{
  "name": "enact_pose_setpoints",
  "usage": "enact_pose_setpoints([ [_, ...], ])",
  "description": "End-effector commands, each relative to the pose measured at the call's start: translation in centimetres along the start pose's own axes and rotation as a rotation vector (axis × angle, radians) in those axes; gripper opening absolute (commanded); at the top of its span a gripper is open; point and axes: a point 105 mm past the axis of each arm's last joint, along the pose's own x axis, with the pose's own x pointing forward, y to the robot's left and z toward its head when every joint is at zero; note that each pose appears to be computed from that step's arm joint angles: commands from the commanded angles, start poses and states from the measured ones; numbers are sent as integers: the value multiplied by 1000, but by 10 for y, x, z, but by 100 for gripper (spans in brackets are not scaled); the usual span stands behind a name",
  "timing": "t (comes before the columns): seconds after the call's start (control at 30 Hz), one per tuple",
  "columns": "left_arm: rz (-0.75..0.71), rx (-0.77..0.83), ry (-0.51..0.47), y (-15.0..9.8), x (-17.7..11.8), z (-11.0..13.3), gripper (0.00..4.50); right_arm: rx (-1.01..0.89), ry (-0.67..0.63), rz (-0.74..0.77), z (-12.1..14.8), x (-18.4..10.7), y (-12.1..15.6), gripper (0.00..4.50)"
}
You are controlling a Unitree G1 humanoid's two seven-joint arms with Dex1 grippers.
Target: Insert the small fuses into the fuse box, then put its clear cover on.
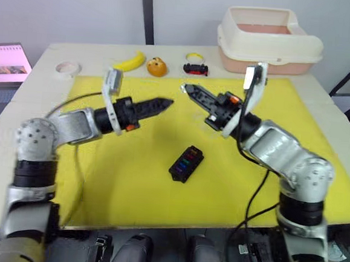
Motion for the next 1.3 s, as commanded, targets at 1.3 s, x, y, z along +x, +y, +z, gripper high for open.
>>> enact_pose_setpoints([
  [1.3, -158, 717, 203, 3, 30, -44, 441, -701, 410, -153, -75, -31, -68, 0],
])
